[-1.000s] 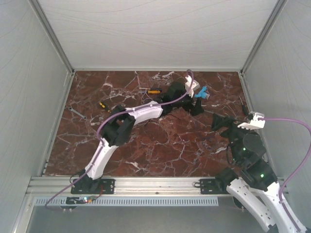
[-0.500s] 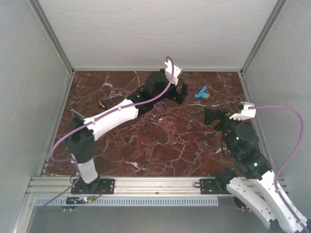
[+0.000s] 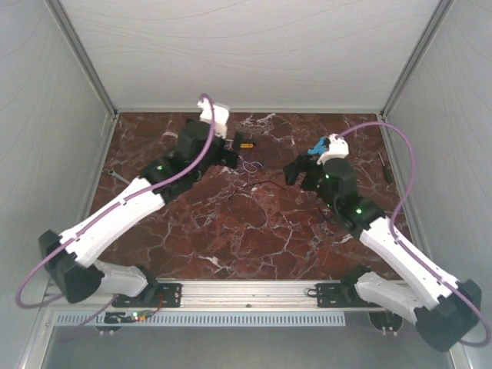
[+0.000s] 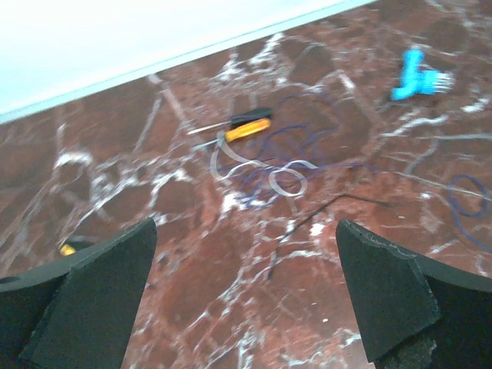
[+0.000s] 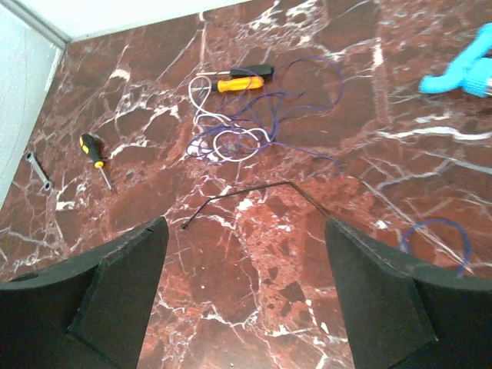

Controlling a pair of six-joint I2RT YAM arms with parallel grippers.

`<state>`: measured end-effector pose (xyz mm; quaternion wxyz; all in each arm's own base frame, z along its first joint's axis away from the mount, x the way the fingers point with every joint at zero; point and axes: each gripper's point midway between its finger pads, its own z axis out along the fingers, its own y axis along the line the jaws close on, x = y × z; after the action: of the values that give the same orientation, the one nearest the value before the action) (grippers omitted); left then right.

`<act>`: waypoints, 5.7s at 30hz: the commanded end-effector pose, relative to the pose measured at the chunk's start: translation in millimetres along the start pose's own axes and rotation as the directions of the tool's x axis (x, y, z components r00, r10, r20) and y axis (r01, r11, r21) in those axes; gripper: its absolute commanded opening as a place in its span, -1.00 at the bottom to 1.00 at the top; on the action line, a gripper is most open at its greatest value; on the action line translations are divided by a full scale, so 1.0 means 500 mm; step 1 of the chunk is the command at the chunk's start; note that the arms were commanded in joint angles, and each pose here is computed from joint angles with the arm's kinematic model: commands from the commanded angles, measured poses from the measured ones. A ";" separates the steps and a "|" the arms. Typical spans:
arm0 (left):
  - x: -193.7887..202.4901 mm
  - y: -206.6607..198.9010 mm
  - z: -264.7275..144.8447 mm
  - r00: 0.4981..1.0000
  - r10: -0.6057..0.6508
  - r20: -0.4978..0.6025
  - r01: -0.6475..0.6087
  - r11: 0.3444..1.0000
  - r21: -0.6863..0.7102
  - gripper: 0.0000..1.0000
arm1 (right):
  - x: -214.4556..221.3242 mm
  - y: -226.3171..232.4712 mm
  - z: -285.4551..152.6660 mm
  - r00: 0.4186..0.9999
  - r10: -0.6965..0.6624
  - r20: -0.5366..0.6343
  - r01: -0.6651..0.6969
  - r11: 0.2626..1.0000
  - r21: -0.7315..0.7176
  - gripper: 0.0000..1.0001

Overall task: Zip-tie the wires
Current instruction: Untie the cable at the center of the board, then place the cable at the center of the board.

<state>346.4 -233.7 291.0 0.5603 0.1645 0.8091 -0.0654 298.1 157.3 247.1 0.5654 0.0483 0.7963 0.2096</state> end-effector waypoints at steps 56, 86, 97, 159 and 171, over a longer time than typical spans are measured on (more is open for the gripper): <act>0.147 0.300 -0.052 0.975 -0.212 0.065 0.222 0.926 -0.305 0.99 | 0.229 0.196 0.680 0.875 -0.414 -0.250 0.382 0.909 -0.170 -1.00; 0.078 0.107 -0.091 0.961 -0.235 0.144 0.190 0.943 0.274 0.99 | -0.396 0.444 0.266 0.905 -0.146 0.399 0.309 0.871 -0.382 -1.00; 0.103 0.124 -0.061 0.970 -0.221 0.105 0.196 0.957 0.212 0.99 | -0.473 0.511 0.108 0.694 -0.179 0.697 0.576 0.719 -0.389 -1.00; -0.182 -0.080 -0.034 0.780 -0.213 0.589 -0.141 0.857 0.496 0.30 | -0.652 0.558 -0.191 0.059 -0.040 0.997 0.671 0.741 -0.010 -1.00; -0.109 -0.054 0.013 0.838 -0.171 0.518 -0.073 0.906 0.417 -1.00 | -0.672 0.531 -0.207 0.011 -0.116 0.993 0.641 0.763 0.082 -1.00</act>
<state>360.6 -280.6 334.3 0.6976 0.2493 0.5932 -0.3150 298.6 292.5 649.8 0.9528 -0.2043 0.1714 0.1451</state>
